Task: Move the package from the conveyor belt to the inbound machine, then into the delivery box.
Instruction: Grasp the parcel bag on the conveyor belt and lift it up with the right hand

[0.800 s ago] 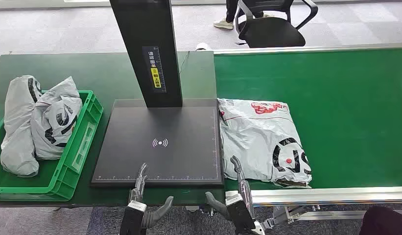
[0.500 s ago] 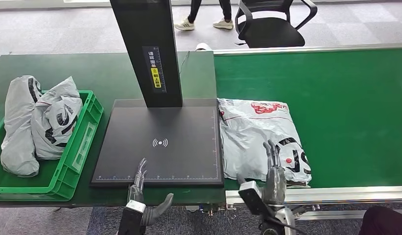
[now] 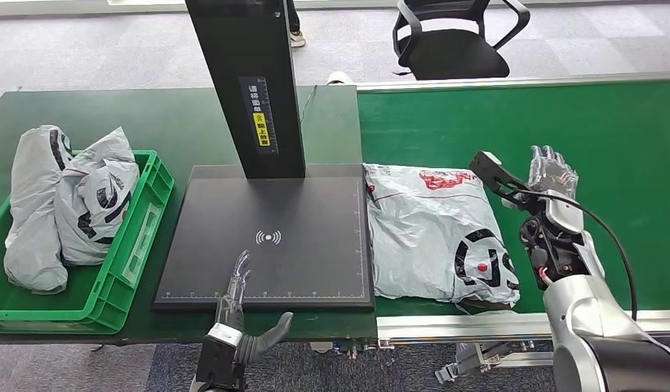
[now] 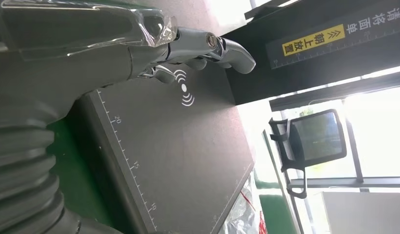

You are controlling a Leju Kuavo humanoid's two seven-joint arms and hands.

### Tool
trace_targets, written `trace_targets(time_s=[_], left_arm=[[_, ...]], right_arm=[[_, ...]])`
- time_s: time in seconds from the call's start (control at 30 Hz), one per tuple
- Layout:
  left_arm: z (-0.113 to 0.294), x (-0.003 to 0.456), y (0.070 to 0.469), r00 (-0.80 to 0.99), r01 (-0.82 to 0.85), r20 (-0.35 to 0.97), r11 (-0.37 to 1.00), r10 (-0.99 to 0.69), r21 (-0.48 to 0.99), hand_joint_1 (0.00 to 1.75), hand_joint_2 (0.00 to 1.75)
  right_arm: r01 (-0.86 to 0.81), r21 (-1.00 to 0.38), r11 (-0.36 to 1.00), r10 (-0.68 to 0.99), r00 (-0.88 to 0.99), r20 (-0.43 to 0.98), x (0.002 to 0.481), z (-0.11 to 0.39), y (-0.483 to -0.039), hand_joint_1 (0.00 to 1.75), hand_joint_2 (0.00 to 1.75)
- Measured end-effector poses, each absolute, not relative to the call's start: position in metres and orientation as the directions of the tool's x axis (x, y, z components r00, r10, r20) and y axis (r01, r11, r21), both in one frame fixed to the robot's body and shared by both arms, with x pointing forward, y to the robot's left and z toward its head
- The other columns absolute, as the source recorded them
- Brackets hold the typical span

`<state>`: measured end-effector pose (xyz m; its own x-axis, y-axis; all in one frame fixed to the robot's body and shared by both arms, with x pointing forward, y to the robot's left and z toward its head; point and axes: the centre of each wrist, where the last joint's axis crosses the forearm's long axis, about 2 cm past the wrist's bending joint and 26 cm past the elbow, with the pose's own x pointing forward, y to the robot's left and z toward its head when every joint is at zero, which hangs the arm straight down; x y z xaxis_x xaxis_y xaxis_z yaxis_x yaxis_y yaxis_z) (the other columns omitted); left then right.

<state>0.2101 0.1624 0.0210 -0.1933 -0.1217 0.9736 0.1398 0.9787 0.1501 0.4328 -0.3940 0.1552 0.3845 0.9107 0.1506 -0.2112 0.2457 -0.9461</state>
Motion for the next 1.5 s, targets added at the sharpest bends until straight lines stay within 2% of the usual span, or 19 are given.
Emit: trace_targets(time_s=[0.1, 0.23, 0.4, 0.63, 0.8, 1.13, 1.37, 1.5], left_arm=[[0.022, 0.212, 0.162, -0.197, 0.144, 0.973, 0.978, -0.119, 0.149, 0.00, 1.75], [0.024, 0.216, 0.162, -0.205, 0.149, 0.972, 0.978, -0.113, 0.145, 0.00, 1.75], [0.024, 0.221, 0.161, -0.214, 0.155, 0.971, 0.978, -0.105, 0.140, 0.00, 1.75], [0.023, 0.227, 0.161, -0.216, 0.162, 0.971, 0.976, -0.106, 0.143, 0.00, 1.75], [0.022, 0.231, 0.160, -0.210, 0.166, 0.972, 0.976, -0.103, 0.140, 0.00, 1.75], [0.017, 0.234, 0.159, -0.190, 0.172, 0.977, 0.976, -0.099, 0.132, 0.00, 1.75], [0.016, 0.233, 0.159, -0.178, 0.167, 0.980, 0.978, -0.092, 0.122, 0.00, 1.75], [0.014, 0.233, 0.159, -0.175, 0.159, 0.980, 0.980, -0.092, 0.120, 0.00, 1.75]], right_arm=[[-0.289, -0.918, 0.270, 0.916, 0.371, 0.153, 0.440, 0.162, -0.392, 0.00, 1.75], [-0.462, -0.779, 0.424, 0.901, 0.302, 0.311, 0.442, 0.164, -0.389, 0.00, 1.75], [-0.587, -0.620, 0.521, 0.848, 0.271, 0.455, 0.442, 0.163, -0.388, 0.00, 1.75], [-0.651, -0.516, 0.557, 0.808, 0.281, 0.518, 0.436, 0.153, -0.387, 0.00, 1.75], [-0.736, -0.391, 0.552, 0.779, 0.289, 0.557, 0.427, 0.138, -0.381, 0.00, 1.75], [-0.809, -0.317, 0.495, 0.809, 0.296, 0.509, 0.415, 0.114, -0.354, 0.00, 1.75], [-0.865, -0.331, 0.376, 0.897, 0.250, 0.364, 0.418, 0.117, -0.339, 0.00, 1.75], [-0.888, -0.365, 0.281, 0.945, 0.190, 0.265, 0.416, 0.111, -0.330, 0.09, 1.75]])
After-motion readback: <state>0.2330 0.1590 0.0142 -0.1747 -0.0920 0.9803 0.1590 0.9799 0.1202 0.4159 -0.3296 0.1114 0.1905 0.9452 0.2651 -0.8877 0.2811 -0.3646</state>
